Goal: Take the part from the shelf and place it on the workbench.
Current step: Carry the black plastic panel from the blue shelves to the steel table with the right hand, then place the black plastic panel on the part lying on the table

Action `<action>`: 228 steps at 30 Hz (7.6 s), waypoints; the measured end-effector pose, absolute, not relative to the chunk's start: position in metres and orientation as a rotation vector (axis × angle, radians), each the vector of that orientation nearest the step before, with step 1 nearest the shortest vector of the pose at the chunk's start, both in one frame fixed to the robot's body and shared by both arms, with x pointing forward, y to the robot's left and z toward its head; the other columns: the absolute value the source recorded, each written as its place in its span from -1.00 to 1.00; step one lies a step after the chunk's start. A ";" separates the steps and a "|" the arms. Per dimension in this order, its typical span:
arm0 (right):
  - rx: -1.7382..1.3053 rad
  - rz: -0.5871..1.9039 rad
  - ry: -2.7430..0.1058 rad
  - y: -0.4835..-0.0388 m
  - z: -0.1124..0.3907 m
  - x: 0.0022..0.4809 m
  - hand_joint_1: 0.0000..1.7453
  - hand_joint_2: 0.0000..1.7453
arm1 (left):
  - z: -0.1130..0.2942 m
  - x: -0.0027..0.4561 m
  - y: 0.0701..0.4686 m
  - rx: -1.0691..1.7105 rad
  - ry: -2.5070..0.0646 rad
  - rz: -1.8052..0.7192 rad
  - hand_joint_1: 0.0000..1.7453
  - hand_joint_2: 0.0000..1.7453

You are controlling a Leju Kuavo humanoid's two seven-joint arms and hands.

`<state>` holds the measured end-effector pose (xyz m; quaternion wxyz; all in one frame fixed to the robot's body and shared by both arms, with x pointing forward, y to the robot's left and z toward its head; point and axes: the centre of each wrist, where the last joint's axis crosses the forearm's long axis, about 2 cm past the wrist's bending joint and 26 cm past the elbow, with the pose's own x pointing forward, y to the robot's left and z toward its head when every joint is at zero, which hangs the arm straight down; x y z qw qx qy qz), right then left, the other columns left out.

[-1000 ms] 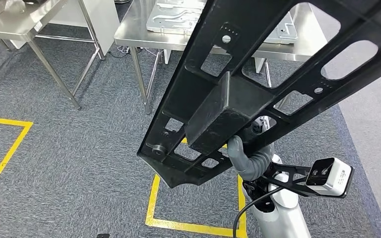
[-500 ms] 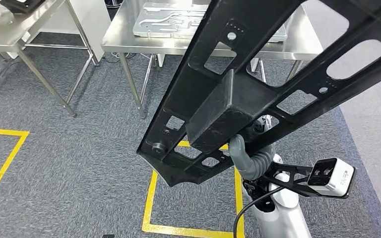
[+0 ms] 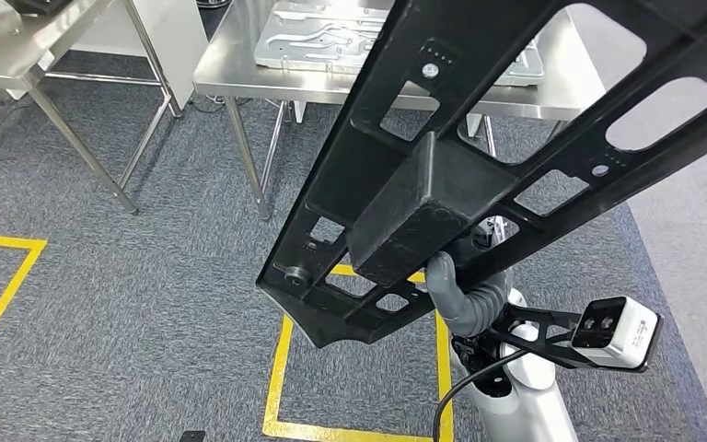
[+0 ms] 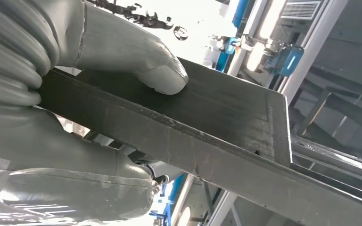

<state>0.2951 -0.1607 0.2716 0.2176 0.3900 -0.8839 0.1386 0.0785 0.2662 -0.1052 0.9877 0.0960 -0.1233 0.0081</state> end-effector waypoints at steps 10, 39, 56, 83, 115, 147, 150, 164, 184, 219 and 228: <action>1.075 0.390 -2.447 -0.162 0.271 0.295 1.00 1.00 | -0.105 0.080 0.265 0.191 -0.250 0.016 -1.00 1.00; 1.076 0.406 -2.450 -0.163 0.272 0.296 1.00 1.00 | -0.105 0.081 0.267 0.190 -0.260 0.016 -1.00 1.00; 1.081 0.407 -2.455 -0.163 0.274 0.296 1.00 1.00 | -0.105 0.078 0.269 0.187 -0.256 0.013 -1.00 1.00; 1.079 0.414 -2.454 -0.165 0.272 0.296 1.00 1.00 | -0.106 0.074 0.268 0.190 -0.248 0.011 -1.00 1.00; 1.093 0.429 -2.456 -0.163 0.273 0.296 1.00 1.00 | -0.106 0.076 0.268 0.192 -0.253 0.010 -1.00 1.00; 1.111 0.481 -2.495 -0.161 0.285 0.293 1.00 1.00 | -0.105 0.077 0.267 0.188 -0.250 0.008 -1.00 1.00; 1.112 0.488 -2.508 -0.161 0.288 0.293 1.00 1.00 | -0.105 0.078 0.267 0.188 -0.252 0.009 -1.00 1.00; 1.105 0.528 -2.596 -0.162 0.302 0.287 1.00 1.00 | -0.105 0.077 0.264 0.184 -0.248 0.017 -1.00 1.00; 1.088 0.500 -2.610 -0.166 0.314 0.288 1.00 1.00 | -0.107 0.069 0.263 0.189 -0.232 0.022 -1.00 1.00; -0.159 0.570 -2.513 -0.263 0.326 0.398 1.00 1.00 | -0.107 0.064 0.259 0.176 -0.240 0.076 -1.00 1.00; -0.470 0.615 -2.445 -0.280 0.326 0.421 1.00 1.00 | -0.108 0.061 0.259 0.176 -0.241 0.089 -1.00 1.00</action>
